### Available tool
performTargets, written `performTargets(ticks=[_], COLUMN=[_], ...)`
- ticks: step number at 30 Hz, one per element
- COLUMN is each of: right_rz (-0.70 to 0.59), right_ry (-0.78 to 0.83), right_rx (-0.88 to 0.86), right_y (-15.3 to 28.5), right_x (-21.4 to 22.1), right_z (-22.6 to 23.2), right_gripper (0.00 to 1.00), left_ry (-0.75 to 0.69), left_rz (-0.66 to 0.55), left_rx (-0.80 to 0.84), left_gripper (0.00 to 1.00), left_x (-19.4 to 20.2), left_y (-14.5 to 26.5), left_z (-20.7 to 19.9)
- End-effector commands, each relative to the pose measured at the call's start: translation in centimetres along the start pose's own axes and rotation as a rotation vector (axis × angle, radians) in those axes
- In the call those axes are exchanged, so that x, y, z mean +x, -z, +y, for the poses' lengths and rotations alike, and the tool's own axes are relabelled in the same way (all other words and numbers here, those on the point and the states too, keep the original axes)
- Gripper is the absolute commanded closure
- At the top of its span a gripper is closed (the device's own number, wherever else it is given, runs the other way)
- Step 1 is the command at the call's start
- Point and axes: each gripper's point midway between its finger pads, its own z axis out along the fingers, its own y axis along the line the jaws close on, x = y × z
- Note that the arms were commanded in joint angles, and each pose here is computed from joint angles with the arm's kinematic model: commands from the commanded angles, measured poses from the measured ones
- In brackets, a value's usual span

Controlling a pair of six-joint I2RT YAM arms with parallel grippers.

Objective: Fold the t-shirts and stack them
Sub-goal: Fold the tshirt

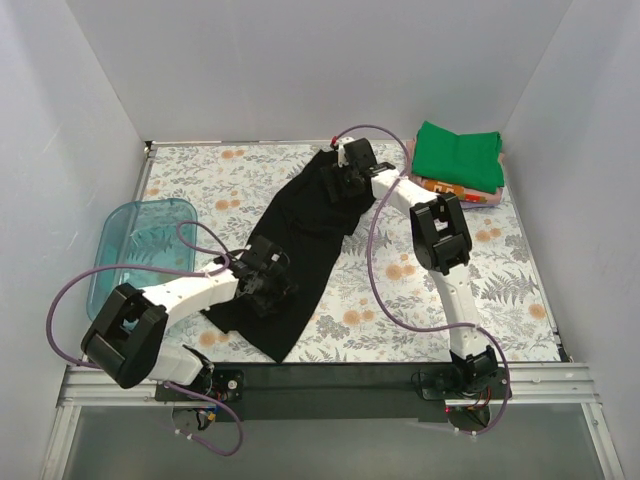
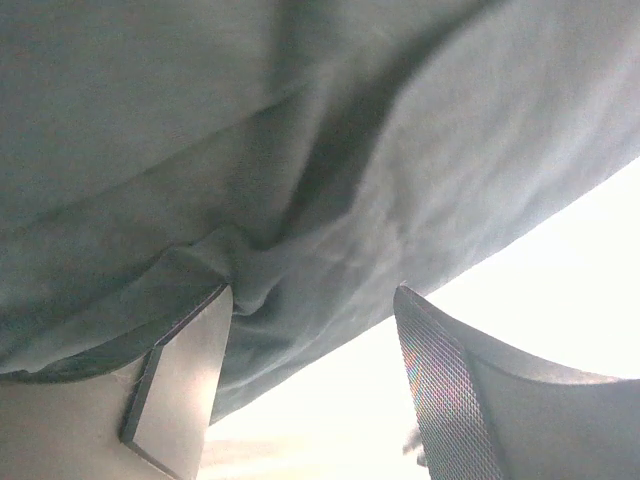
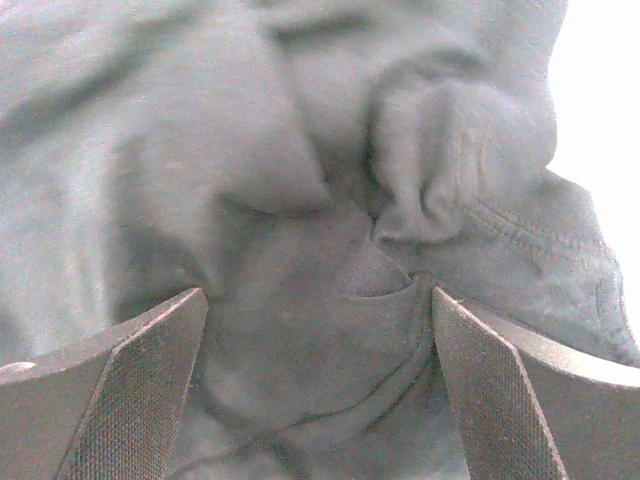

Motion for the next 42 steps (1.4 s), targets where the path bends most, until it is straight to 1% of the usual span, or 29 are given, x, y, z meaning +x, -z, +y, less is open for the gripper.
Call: performTargets(ticks=[1,6,8,13,17,19,20,22,26,28,31,32,33,34,35,37,38,39,40,41,42], right_rz=[0.058,-0.006,-0.026,-0.135,-0.232,-0.276,-0.293,-0.299,-0.386,-0.405,-0.435,-0.472,-0.446,-0.456,-0.507,-0.492,-0.536,-0.534,-0.523,-0.495,-0.476], right_ry=[0.069,0.036,0.01,-0.051,-0.101,-0.118,-0.123,-0.138,-0.14,-0.143,-0.123,-0.103,-0.103,-0.099,-0.088,-0.1,-0.088,-0.098,-0.105,-0.11,-0.122], right_rx=[0.038,0.035,0.002,0.009,-0.075,-0.117,-0.128,-0.138,-0.143,-0.161,-0.228,-0.25,-0.274,-0.274,-0.274,-0.253,-0.246,-0.215,-0.201,-0.196,-0.176], right_y=[-2.4,-4.6,-4.8,-4.4,-4.7,-5.0,-4.9,-5.4,-5.1,-4.6,-2.0,0.6,1.8,3.3,7.2,9.4,13.1,14.3,15.5,17.0,17.7], right_x=[1.0,-1.5,-2.1,-5.1,-7.2,-8.2,-8.8,-8.8,-11.0,-11.7,-13.9,-16.0,-15.9,-16.7,-19.1,-18.9,-20.5,-20.4,-20.0,-18.6,-17.7], right_z=[-2.7,-4.7,-4.5,-6.1,-5.3,-4.6,-4.4,-4.3,-4.3,-4.0,-2.7,-2.1,-1.4,-1.2,-0.7,-0.7,-0.4,-0.8,-0.9,-0.7,-0.9], right_gripper=[0.02,0.02,0.02,0.02,0.02,0.01,0.01,0.02,0.02,0.02,0.02,0.02,0.02,0.02,0.02,0.02,0.02,0.02,0.02,0.02,0.02], left_ry=[-0.006,-0.022,-0.044,-0.061,-0.076,-0.067,-0.038,-0.045,-0.055,-0.065,-0.096,-0.107,-0.116,-0.13,-0.141,-0.15,-0.162,-0.167,-0.141,-0.142,-0.14], left_rz=[0.171,0.196,0.213,0.235,0.248,0.249,0.24,0.213,0.194,0.187,0.159,0.114,0.09,0.072,0.024,-0.015,-0.047,-0.065,-0.081,-0.094,-0.117], left_rx=[-0.055,-0.036,-0.021,-0.02,0.02,0.015,0.023,0.035,0.085,0.118,0.179,0.186,0.213,0.234,0.222,0.239,0.205,0.192,0.201,0.151,0.144], left_gripper=[0.35,0.35,0.35,0.35,0.35,0.35,0.35,0.35,0.35,0.35,0.35,0.35,0.35,0.34,0.33,0.32,0.31,0.3,0.28,0.26,0.16], left_x=[5.0,6.9,7.9,10.2,11.9,12.5,12.6,12.8,13.1,13.1,13.0,12.4,12.1,12.4,11.7,10.9,10.2,9.7,9.0,8.6,8.0], left_y=[-1.0,-1.4,-1.5,-2.2,-2.5,-2.7,-2.7,-2.6,-1.8,-1.0,1.1,1.6,2.8,3.9,4.5,6.6,6.9,7.2,8.6,8.1,8.4], left_z=[1.7,-0.4,-1.6,-3.8,-6.8,-7.2,-8.0,-8.8,-11.2,-12.5,-14.5,-14.8,-15.4,-16.1,-15.7,-15.7,-14.5,-13.6,-12.9,-10.5,-9.6])
